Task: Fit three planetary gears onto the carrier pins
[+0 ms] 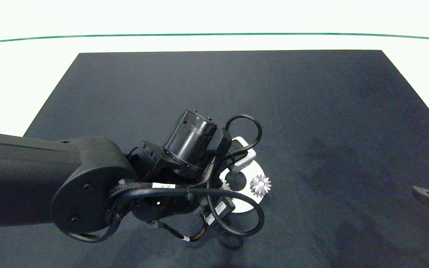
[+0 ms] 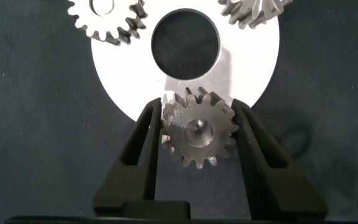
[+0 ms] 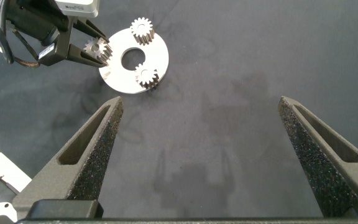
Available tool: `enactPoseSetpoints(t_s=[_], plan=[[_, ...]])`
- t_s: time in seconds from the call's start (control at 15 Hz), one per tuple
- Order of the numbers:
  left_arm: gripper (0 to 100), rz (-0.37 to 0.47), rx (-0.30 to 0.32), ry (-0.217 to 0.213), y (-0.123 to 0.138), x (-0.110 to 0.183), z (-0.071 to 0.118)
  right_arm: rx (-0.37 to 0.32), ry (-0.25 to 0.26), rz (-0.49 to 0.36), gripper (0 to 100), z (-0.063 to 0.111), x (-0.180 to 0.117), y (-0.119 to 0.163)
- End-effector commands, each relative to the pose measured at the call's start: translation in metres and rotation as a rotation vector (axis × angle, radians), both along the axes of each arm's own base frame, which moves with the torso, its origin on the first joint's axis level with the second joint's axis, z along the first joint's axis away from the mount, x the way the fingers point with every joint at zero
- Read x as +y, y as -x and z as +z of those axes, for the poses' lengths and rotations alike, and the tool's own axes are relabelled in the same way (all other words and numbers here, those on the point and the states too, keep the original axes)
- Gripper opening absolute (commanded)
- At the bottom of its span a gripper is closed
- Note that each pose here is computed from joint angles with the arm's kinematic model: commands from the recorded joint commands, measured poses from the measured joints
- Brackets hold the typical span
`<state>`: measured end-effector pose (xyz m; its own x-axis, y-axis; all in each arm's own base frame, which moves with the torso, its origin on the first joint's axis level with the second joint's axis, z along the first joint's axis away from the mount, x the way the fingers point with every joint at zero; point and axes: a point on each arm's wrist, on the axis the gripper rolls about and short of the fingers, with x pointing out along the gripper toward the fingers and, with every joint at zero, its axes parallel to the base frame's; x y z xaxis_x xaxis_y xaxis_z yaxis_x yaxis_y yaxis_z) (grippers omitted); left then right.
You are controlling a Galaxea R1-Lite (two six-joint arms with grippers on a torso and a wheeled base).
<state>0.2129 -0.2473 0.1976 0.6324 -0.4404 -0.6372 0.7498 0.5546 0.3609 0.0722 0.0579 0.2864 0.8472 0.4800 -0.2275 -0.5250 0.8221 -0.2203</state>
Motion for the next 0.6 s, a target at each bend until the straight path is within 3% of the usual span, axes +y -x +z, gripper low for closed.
enactPoseSetpoints(t_s=[0.07,0.6], plan=[[25,0.002,0.001,-0.008,-0.0001,-0.0002,-0.0018,0.000,0.001,0.001,100,0.0000,-0.0002,0.0003],[25,0.004,0.011,-0.020,0.0025,0.0037,-0.0049,0.001,0.005,0.000,100,-0.0006,0.0001,-0.0001]])
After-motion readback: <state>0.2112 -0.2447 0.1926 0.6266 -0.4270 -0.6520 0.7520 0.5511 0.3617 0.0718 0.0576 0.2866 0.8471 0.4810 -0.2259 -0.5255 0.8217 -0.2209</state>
